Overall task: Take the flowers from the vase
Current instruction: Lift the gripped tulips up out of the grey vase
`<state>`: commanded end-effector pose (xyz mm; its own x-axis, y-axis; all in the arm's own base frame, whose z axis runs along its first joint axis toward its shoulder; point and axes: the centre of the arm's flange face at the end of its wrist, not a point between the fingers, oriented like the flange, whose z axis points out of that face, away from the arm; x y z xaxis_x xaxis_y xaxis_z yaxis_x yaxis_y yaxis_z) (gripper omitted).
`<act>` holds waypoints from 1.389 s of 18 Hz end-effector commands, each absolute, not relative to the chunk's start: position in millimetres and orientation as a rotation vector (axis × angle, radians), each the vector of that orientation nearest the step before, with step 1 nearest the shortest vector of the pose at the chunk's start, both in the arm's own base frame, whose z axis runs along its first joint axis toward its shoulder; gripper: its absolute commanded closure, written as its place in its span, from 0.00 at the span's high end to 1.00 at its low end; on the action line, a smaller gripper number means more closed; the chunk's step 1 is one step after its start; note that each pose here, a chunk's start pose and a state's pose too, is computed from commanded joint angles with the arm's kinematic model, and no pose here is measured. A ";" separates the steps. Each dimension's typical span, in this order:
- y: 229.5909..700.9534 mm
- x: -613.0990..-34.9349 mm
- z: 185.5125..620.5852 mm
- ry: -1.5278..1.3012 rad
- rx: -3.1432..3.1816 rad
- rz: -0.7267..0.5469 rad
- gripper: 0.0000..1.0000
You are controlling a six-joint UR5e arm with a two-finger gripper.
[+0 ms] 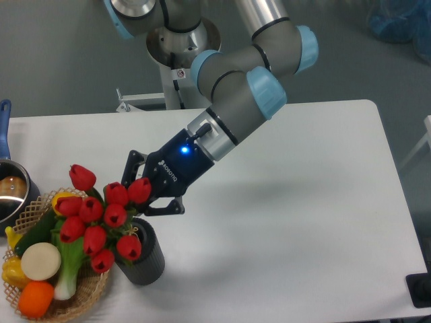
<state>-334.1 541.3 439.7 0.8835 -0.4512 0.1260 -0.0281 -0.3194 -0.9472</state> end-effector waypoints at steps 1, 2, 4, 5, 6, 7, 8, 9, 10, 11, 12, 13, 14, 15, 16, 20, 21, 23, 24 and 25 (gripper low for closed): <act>538.7 -336.6 441.8 0.353 -1.857 -0.437 0.00; 538.2 -337.3 444.4 0.355 -1.853 -0.434 0.00; 537.0 -340.9 453.8 0.346 -1.838 -0.437 0.00; 535.6 -344.6 457.6 0.328 -1.830 -0.448 0.00; 535.2 -346.7 463.4 0.323 -1.821 -0.451 0.00; 535.5 -348.3 470.6 0.328 -1.811 -0.446 0.00; 535.4 -349.6 474.6 0.327 -1.807 -0.445 0.00; 535.3 -350.8 478.5 0.322 -1.804 -0.446 0.00; 535.4 -350.9 480.2 0.316 -1.803 -0.452 0.00; 535.1 -351.6 480.1 0.314 -1.796 -0.459 0.00; 535.1 -351.2 481.6 0.317 -1.787 -0.464 0.00; 534.1 -352.5 483.9 0.317 -1.777 -0.467 0.00; 531.4 -356.2 484.6 0.309 -1.772 -0.468 0.00; 527.9 -360.1 486.3 0.305 -1.755 -0.474 0.00; 526.6 -360.8 487.9 0.305 -1.740 -0.484 0.00; 519.3 -368.8 490.8 0.295 -1.720 -0.483 0.00; 518.7 -369.4 491.1 0.295 -1.716 -0.485 0.00; 512.8 -377.0 491.8 0.281 -1.719 -0.473 0.00; 510.5 -378.9 490.9 0.274 -1.729 -0.464 0.00; 505.6 -379.8 494.5 0.274 -1.732 -0.447 0.00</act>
<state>-379.8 505.6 494.5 0.8963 -0.4190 0.1452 0.0608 -0.2083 -0.9762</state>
